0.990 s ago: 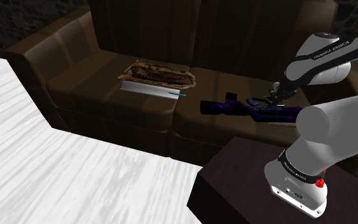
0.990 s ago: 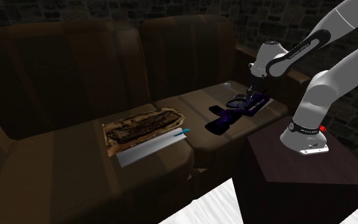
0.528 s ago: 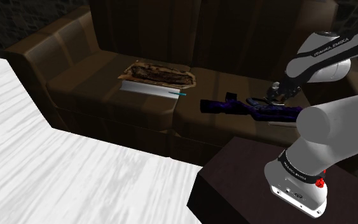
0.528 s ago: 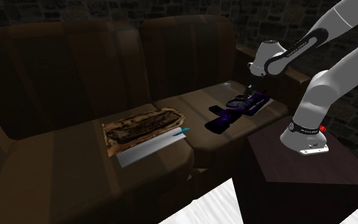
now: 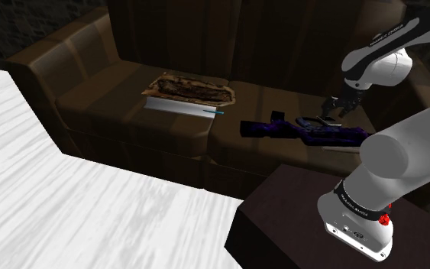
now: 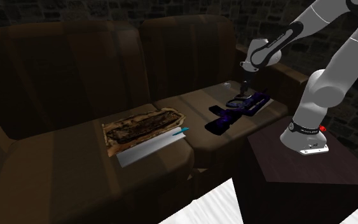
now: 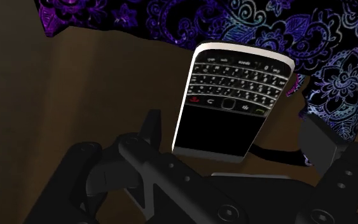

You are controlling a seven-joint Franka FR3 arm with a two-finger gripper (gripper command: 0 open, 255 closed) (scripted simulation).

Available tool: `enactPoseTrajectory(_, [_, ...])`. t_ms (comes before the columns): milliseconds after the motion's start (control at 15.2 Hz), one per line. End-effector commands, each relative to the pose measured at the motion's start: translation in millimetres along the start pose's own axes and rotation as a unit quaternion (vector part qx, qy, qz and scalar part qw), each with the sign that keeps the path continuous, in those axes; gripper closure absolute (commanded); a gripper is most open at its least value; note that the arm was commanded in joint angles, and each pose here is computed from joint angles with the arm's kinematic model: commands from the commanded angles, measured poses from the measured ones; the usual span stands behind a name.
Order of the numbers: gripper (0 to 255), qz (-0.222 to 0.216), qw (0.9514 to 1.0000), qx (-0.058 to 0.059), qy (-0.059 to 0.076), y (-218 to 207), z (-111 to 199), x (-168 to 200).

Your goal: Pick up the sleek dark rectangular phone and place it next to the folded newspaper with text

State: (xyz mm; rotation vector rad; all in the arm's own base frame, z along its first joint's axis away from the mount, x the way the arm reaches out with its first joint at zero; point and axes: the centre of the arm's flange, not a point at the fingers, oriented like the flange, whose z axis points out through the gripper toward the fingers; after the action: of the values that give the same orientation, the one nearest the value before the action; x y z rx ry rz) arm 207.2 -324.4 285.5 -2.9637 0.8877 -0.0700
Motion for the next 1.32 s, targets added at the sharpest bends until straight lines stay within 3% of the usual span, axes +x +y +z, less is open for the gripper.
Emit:
enactPoseTrajectory(0, [0,-0.001,1.0,0.0,0.0,1,11,0])
enactPoseTrajectory(198, [0,-0.001,1.0,0.0,0.0,1,24,0])
enactPoseTrajectory(660, [0,-0.001,1.0,0.001,0.0,1,24,0])
enactPoseTrajectory(726, [255,-0.001,1.0,0.001,0.0,1,24,0])
enactPoseTrajectory(1254, [255,-0.001,1.0,0.001,0.0,1,24,0])
